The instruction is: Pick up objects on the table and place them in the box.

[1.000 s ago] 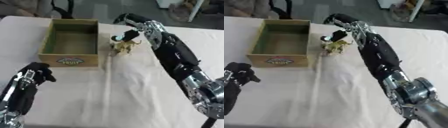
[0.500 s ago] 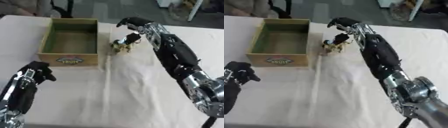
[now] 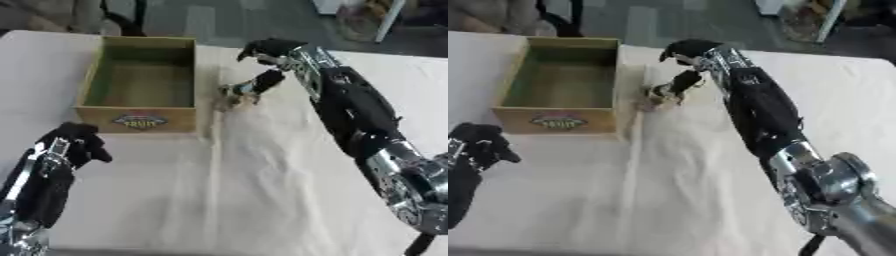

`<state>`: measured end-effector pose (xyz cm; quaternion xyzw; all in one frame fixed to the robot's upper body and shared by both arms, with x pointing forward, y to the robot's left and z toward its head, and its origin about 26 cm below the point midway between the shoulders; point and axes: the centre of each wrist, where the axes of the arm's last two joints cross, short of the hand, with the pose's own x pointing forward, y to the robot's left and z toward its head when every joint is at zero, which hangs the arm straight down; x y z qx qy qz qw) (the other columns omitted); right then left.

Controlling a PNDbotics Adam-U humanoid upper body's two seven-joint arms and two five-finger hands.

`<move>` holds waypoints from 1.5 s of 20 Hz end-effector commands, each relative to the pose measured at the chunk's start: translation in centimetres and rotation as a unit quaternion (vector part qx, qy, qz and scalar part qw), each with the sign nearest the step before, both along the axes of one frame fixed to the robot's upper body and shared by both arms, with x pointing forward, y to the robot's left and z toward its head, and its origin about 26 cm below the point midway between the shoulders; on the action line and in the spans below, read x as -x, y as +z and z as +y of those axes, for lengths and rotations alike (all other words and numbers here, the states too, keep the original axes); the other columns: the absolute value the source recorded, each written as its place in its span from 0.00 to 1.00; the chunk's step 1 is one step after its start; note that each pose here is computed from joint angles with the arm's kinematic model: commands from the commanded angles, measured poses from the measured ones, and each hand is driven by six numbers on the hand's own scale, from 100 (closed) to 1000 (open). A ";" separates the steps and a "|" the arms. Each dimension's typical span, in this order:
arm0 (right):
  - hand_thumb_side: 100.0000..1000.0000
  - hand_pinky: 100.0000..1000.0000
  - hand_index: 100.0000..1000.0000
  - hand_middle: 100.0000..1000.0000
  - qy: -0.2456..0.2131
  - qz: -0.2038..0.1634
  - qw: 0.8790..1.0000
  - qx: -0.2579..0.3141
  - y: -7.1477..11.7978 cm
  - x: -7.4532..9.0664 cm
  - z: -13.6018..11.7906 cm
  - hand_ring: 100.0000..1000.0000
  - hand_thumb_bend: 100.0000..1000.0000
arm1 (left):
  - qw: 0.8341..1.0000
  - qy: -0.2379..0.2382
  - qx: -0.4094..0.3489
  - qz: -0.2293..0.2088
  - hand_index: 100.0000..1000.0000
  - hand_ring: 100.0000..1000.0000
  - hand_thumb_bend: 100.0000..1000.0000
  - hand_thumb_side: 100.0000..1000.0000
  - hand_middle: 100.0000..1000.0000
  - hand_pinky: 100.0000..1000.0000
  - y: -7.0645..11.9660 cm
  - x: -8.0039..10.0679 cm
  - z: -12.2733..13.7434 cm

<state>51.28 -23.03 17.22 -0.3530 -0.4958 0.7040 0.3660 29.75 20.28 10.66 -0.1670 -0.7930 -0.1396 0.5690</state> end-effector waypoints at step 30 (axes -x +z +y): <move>0.72 0.94 0.90 0.86 -0.030 -0.004 0.998 0.055 -2.3 0.1 -0.3 0.91 0.39 | 1.000 -0.003 -0.003 -0.009 0.62 0.43 0.00 0.62 0.44 0.51 0.5 0.1 0.1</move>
